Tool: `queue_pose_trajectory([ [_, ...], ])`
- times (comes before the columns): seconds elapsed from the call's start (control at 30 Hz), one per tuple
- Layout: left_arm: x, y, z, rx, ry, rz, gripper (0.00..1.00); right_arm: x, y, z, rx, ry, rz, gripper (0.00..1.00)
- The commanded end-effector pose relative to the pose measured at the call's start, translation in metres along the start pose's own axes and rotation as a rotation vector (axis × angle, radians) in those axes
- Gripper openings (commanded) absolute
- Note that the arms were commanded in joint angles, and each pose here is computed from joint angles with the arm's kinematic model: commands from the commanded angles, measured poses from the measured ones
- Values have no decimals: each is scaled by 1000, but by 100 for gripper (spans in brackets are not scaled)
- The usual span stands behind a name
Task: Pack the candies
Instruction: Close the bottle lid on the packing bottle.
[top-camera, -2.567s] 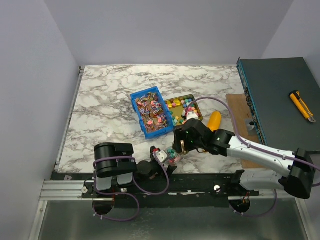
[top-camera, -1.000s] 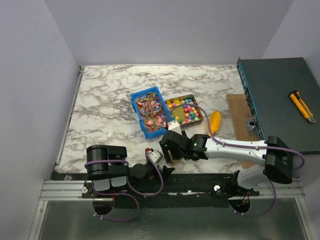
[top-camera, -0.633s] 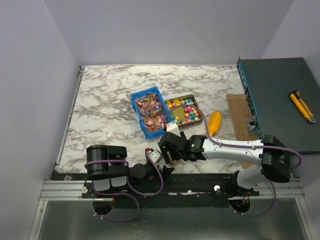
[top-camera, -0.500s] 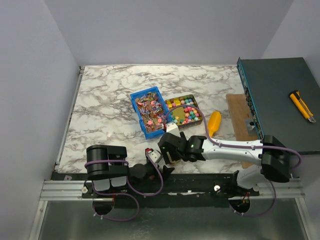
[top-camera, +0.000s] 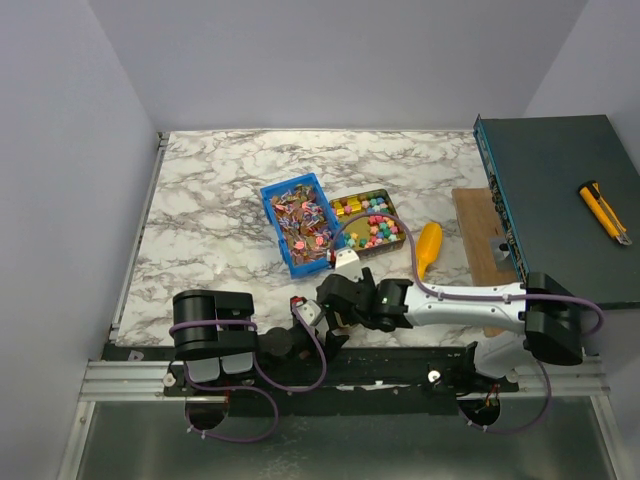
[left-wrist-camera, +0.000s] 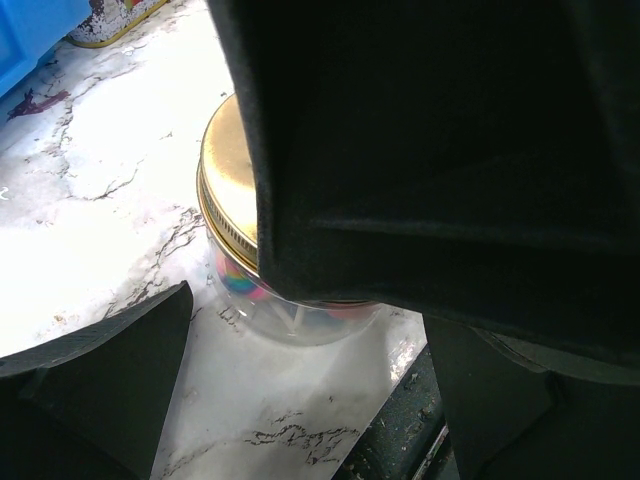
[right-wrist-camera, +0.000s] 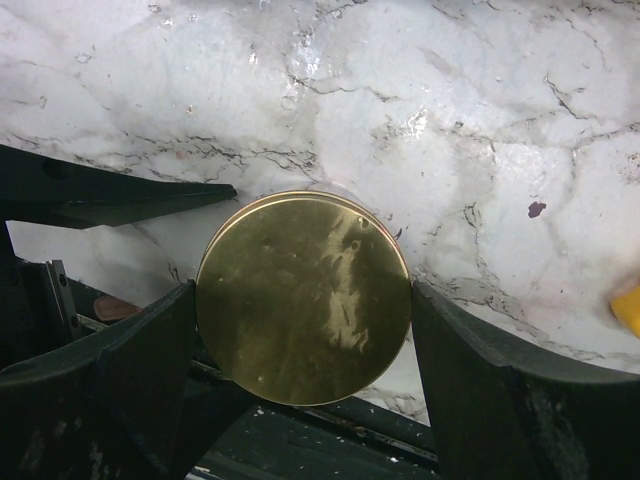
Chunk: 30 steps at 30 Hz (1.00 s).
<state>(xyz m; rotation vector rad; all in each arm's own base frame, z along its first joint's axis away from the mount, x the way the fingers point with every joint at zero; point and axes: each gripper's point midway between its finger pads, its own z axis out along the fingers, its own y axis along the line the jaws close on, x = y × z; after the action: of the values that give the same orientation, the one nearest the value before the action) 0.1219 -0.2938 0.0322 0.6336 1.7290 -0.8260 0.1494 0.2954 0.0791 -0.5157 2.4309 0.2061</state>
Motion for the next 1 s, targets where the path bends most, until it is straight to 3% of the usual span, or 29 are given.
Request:
queue_pose_trajectory([
  [0.0, -9, 4, -11, -8, -43, -38, 99, 19, -9, 5, 38, 10, 3, 64],
  [0.4, -14, 12, -13, -50, -64, -66, 99, 39, -19, 14, 75, 1, 57, 63],
  [0.97, -12, 13, -14, -53, -57, -66, 99, 27, -16, 7, 66, -22, 78, 84],
])
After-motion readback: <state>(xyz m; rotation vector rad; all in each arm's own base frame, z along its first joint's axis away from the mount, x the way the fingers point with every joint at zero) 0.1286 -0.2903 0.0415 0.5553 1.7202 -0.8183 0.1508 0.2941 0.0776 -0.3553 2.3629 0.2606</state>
